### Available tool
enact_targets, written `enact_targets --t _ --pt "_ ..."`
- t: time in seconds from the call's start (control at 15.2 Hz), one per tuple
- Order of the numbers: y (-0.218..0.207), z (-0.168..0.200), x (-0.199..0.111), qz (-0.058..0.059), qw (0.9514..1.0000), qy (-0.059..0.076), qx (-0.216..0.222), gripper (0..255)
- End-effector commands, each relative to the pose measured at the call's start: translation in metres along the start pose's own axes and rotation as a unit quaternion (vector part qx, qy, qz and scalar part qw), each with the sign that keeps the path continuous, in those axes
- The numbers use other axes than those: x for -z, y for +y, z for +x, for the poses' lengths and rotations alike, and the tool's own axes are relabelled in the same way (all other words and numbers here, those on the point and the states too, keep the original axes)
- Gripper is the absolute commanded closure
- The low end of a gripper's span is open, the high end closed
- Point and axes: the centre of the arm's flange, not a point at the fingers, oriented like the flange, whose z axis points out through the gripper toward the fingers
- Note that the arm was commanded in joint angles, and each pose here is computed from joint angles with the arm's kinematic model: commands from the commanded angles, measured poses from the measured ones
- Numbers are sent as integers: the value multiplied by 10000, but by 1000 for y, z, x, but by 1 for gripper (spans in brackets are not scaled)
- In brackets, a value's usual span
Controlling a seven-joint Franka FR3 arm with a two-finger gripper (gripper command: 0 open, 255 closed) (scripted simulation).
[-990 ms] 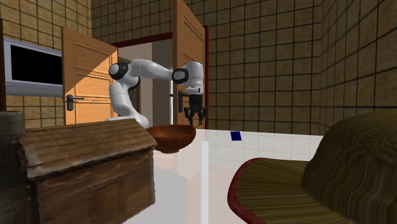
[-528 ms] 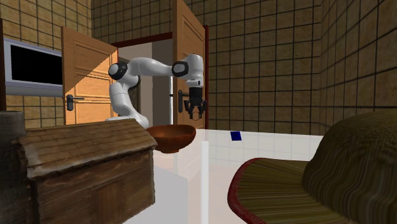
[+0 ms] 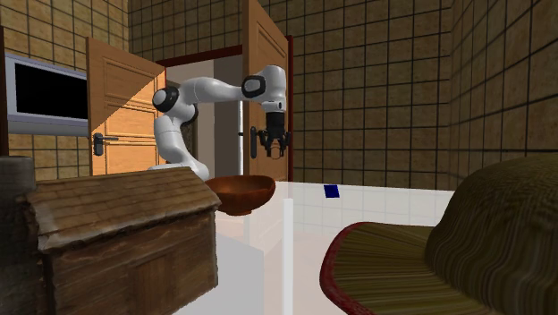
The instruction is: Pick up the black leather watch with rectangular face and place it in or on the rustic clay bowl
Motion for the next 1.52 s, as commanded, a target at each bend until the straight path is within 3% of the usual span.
enact_targets --t 0.0,0.4,1.45 --pt "1 0 12 -2 10000 -1 -1 255" --pt "1 0 41 -2 10000 -1 -1 255" --pt "144 155 40 -2 10000 -1 -1 255"
